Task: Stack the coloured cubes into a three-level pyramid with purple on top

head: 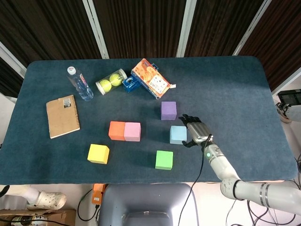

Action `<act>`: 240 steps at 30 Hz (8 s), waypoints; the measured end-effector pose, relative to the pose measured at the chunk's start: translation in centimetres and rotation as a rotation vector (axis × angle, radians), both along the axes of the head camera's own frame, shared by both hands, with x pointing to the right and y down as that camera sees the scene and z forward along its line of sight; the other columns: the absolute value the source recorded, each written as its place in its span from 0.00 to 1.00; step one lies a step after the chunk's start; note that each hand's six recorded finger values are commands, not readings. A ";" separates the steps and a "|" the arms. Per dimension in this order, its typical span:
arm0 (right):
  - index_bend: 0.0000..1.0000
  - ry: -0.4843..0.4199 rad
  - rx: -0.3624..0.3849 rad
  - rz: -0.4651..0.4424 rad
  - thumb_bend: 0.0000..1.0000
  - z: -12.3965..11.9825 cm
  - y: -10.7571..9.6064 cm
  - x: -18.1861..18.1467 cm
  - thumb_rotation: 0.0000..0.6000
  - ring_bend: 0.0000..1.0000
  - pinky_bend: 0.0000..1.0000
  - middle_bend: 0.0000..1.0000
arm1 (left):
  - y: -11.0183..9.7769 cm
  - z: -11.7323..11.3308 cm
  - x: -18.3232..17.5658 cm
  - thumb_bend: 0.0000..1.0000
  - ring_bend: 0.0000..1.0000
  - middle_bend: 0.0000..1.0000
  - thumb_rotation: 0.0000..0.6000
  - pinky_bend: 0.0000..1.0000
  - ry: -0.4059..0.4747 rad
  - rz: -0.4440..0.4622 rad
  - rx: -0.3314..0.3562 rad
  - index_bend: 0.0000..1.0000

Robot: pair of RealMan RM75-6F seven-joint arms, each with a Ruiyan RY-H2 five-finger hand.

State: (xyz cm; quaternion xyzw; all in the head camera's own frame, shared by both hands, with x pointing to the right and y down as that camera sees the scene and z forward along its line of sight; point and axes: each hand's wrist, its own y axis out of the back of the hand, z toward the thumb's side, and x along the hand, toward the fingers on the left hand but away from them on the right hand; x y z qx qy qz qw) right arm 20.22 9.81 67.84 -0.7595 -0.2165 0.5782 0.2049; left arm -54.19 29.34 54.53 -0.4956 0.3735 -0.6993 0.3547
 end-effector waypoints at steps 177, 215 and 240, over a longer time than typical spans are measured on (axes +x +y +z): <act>0.41 -0.009 -0.064 0.078 0.24 4.8 -2.2 -15.1 1.00 0.00 0.00 0.00 | 0.3 1.5 -2.1 0.06 0.00 0.00 1.00 0.09 0.046 -0.064 -0.074 0.05; 0.00 -0.036 -0.100 0.063 0.24 5.3 -1.7 -16.1 1.00 0.00 0.00 0.00 | 0.1 1.5 -2.4 0.06 0.00 0.00 1.00 0.09 0.055 -0.075 -0.081 0.05; 0.00 -0.019 0.283 -0.031 0.24 -6.2 -1.7 1.9 1.00 0.00 0.00 0.00 | -1.5 2.9 6.4 0.10 0.00 0.00 1.00 0.08 0.339 0.158 -0.160 0.07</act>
